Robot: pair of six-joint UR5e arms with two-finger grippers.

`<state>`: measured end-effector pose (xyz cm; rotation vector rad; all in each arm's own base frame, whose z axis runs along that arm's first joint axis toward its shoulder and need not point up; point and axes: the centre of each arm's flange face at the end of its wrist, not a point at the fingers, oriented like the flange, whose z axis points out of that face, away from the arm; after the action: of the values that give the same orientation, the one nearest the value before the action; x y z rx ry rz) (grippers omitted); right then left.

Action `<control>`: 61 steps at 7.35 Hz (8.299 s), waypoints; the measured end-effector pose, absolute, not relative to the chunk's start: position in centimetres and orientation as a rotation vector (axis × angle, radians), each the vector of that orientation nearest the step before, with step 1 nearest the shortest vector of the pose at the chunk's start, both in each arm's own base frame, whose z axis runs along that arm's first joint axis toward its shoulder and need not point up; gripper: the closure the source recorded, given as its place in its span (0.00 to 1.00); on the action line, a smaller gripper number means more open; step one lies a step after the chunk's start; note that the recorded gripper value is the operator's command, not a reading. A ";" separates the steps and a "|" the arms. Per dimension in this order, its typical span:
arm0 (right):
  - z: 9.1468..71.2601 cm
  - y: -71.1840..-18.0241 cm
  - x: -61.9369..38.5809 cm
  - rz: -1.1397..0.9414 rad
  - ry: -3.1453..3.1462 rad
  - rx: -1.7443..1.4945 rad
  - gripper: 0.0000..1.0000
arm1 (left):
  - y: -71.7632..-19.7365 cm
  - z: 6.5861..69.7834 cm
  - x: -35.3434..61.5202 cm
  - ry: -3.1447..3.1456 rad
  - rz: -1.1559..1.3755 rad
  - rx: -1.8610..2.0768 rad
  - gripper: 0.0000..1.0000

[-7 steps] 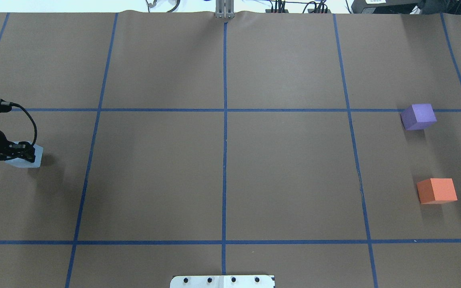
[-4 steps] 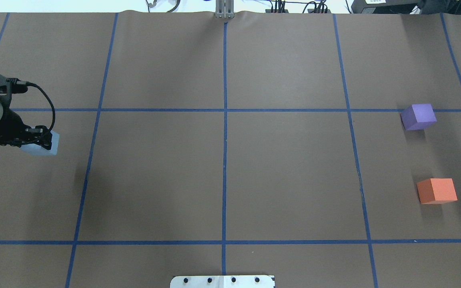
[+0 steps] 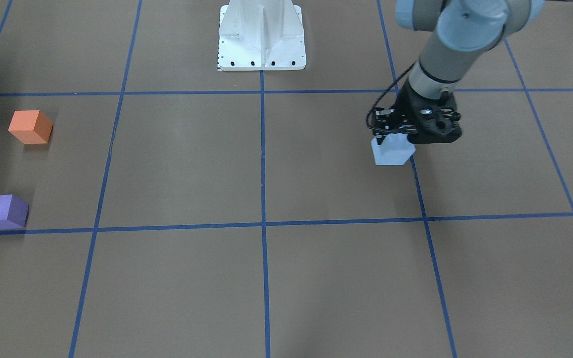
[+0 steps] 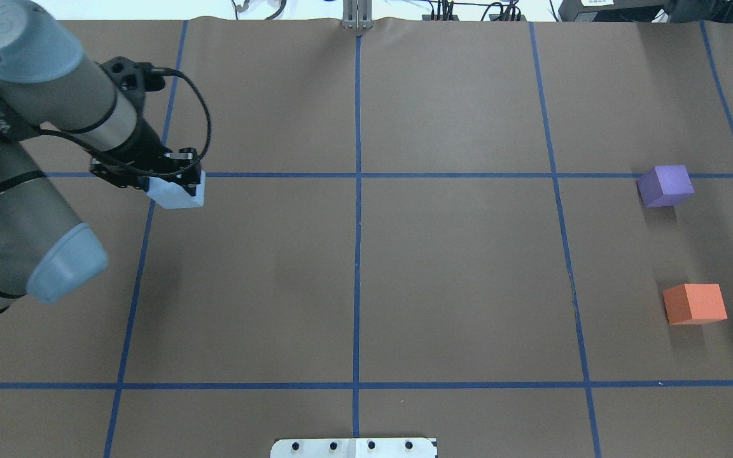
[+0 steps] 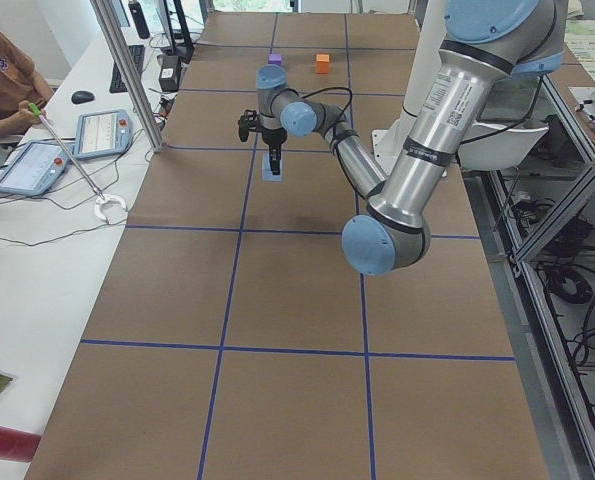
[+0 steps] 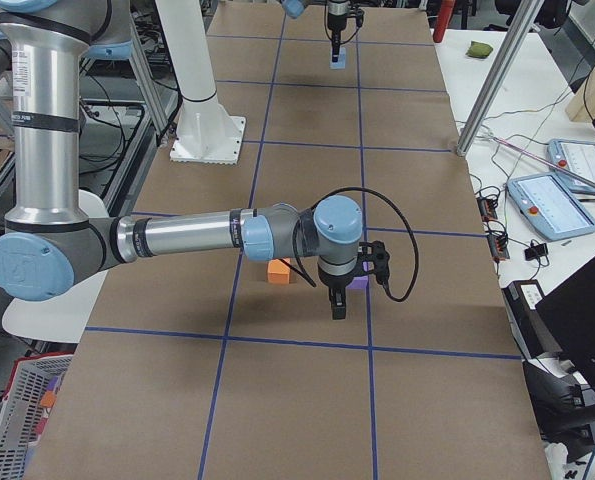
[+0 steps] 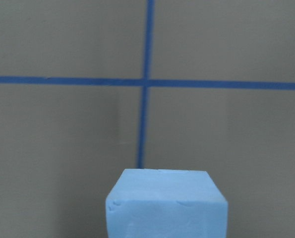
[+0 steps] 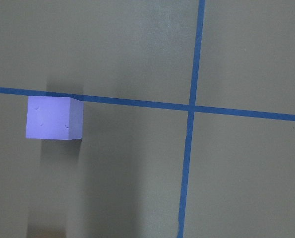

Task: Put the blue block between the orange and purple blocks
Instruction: 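Carry the light blue cube with the left gripper to the table center and release, then withdraw the left gripper while the right gripper moves over the light blue cube, then lower the right gripper and grasp the light blue cube, then carry the light blue cube with the right gripper toward the purple cube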

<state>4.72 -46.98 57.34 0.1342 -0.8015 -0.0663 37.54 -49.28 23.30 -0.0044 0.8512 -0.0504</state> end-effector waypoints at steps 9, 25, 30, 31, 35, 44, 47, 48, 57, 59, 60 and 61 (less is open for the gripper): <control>57.7 -46.3 4.2 -0.062 -0.860 0.113 0.00 | -49.2 15.8 61.8 0.816 0.000 0.019 0.00; 12.6 -51.3 -29.4 -0.003 -0.814 0.031 0.00 | -53.1 29.7 28.6 0.761 0.068 0.080 0.00; 12.2 -48.7 -54.2 -0.025 -0.832 0.113 0.00 | -54.2 39.7 15.5 0.675 0.170 0.129 0.00; 13.3 -48.6 -57.0 -0.032 -0.820 0.118 0.00 | -54.2 40.1 15.2 0.671 0.173 0.128 0.00; 16.0 -47.8 -61.2 -0.061 -0.771 0.125 0.00 | -54.5 40.9 15.2 0.665 0.173 0.120 0.00; 19.7 -47.9 -64.6 -0.047 -0.766 0.121 1.00 | -54.6 41.2 15.5 0.662 0.173 0.115 0.00; 16.5 -47.5 -60.3 -0.040 -0.794 0.077 1.00 | -54.6 41.0 15.5 0.666 0.174 0.116 0.00; 16.0 -48.0 -56.0 -0.012 -0.790 0.086 1.00 | -54.5 40.9 15.5 0.667 0.175 0.118 0.00; 47.0 -45.9 -18.3 -0.033 -0.765 0.156 1.00 | -54.4 40.5 15.4 0.672 0.168 0.121 0.00; 52.7 -45.8 -18.2 -0.025 -0.752 0.112 1.00 | -54.3 40.5 15.5 0.672 0.169 0.121 0.00; 54.5 -45.9 -18.3 -0.019 -0.739 0.090 1.00 | -54.4 40.5 15.5 0.671 0.169 0.122 0.00; 55.8 -46.0 -18.5 -0.015 -0.729 0.072 1.00 | -54.4 40.4 15.6 0.671 0.170 0.122 0.00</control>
<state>-18.50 -46.00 55.79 0.0717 -0.7287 -0.0149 15.55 -54.39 40.43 0.1221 0.6710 0.1698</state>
